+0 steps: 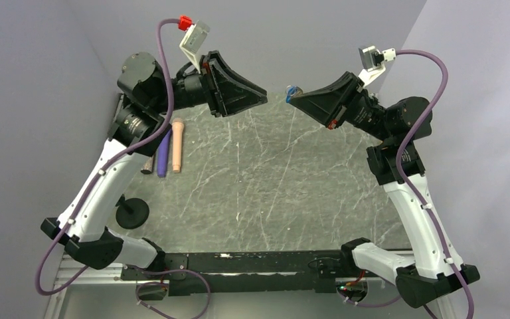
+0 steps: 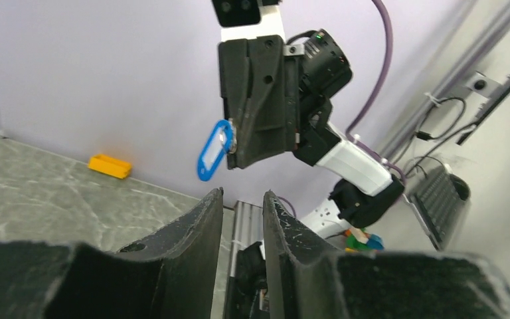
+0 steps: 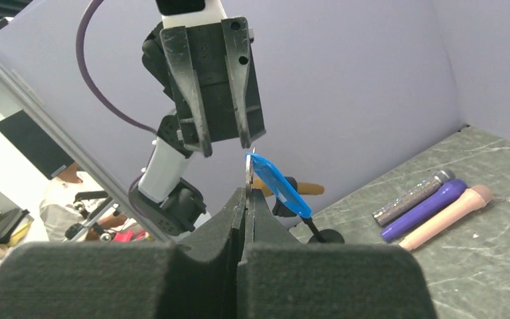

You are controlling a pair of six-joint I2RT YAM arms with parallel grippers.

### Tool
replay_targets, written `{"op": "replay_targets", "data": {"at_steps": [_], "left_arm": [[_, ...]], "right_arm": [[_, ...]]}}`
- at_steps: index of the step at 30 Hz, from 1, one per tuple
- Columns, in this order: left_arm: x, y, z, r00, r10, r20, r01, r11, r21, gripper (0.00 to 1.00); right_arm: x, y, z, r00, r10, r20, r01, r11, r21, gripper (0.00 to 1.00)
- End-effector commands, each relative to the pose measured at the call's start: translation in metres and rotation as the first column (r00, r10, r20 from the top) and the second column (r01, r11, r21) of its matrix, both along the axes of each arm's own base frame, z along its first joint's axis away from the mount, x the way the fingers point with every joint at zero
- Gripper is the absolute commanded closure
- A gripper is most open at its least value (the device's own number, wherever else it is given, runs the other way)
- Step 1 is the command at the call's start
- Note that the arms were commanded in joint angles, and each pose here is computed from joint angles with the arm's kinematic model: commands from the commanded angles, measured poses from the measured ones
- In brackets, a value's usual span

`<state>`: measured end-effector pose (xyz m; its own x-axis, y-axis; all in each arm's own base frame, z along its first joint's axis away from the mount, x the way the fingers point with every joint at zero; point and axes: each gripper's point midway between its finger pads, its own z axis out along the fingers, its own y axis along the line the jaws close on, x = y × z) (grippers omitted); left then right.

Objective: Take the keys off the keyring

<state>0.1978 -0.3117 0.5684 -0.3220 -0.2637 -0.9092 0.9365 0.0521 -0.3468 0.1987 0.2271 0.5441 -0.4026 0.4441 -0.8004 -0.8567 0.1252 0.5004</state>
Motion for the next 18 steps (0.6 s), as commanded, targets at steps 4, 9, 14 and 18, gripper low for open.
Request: {"op": "replay_targets", "data": {"at_steps": [4,9,14,18], "left_arm": [[-0.026,-0.005,0.012,0.976,-0.213,-0.039,0.208,0.973,-0.096,0.67],[-0.023,-0.009,0.012,0.970,-0.240,-0.049,0.232,0.965,-0.125,0.67],[-0.018,-0.017,0.009,0.969,-0.242,-0.058,0.232,0.963,-0.134,0.68],[-0.015,-0.022,0.008,0.971,-0.233,-0.051,0.225,0.966,-0.129,0.71]], "right_arm": [[0.001,-0.004,0.015,0.993,-0.045,0.105,0.041,0.998,0.039,1.00],[0.002,-0.004,0.015,0.993,-0.046,0.112,0.043,0.999,0.032,1.00],[0.002,-0.002,0.012,0.994,-0.031,0.108,0.028,0.999,0.024,1.00],[0.000,-0.002,0.012,0.993,-0.026,0.114,0.024,0.999,0.021,1.00]]}}
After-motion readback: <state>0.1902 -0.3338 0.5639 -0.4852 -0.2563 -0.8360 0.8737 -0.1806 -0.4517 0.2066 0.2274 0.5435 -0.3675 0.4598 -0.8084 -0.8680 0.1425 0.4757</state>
